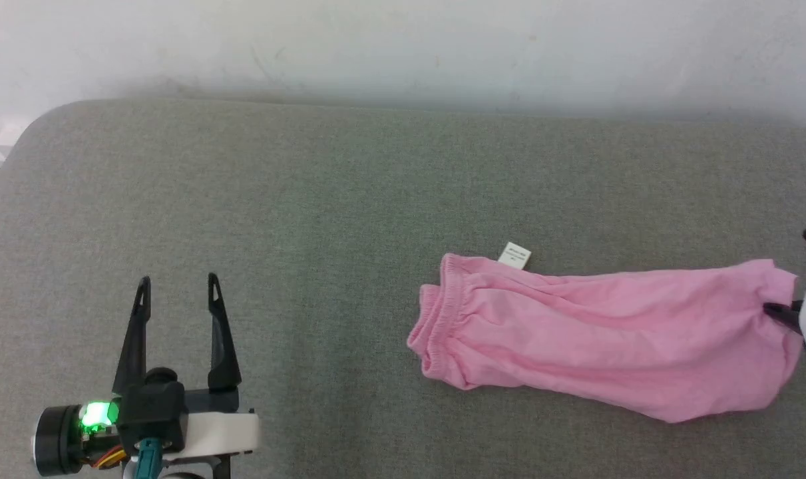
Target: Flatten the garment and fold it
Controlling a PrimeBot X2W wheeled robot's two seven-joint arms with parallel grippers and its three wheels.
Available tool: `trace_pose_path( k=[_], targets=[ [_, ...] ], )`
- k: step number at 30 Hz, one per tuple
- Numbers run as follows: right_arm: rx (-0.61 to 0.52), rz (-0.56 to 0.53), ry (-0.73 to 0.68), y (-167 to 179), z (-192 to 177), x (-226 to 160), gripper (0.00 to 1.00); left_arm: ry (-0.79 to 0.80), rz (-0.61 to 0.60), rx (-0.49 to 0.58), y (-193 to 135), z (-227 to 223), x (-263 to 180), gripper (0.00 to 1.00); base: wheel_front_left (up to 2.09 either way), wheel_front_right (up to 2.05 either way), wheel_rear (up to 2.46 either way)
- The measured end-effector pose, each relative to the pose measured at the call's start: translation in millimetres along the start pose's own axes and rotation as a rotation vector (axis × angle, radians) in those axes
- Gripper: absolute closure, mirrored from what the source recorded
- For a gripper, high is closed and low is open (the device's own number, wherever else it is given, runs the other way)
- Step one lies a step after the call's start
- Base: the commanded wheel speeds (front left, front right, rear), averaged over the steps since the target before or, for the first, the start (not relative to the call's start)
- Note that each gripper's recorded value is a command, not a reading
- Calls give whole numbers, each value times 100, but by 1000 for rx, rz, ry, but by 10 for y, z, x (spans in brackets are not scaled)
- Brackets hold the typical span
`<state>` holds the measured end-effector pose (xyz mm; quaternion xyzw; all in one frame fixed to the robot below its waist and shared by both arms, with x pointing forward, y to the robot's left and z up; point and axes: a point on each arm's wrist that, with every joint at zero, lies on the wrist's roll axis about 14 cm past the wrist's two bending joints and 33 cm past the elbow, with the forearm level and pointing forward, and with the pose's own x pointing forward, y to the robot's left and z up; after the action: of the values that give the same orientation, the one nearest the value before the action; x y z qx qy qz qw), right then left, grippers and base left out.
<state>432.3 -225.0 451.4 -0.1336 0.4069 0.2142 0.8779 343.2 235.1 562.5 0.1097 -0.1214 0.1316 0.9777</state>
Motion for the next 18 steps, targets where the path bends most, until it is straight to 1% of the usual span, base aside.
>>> trace_pose_path(
  k=[3,7,10,14,18],
  targets=[
    [8,-14,8,-73,-59,-67,100,6,-14,2,-40,-24,-2,0,0,0,0],
    [-33,34,-29,99,54,-97,100,11,-29,5,-87,-42,-3,0,0,0,0],
    [-82,109,-82,368,248,-120,100,18,-39,6,-116,-66,-8,0,0,0,0],
    [-163,236,-155,841,563,-159,100,30,-37,12,-116,-109,11,0,0,0,0],
    [-240,344,-198,1285,812,-148,100,23,-33,13,-119,-101,64,0,0,0,0]
  ],
)
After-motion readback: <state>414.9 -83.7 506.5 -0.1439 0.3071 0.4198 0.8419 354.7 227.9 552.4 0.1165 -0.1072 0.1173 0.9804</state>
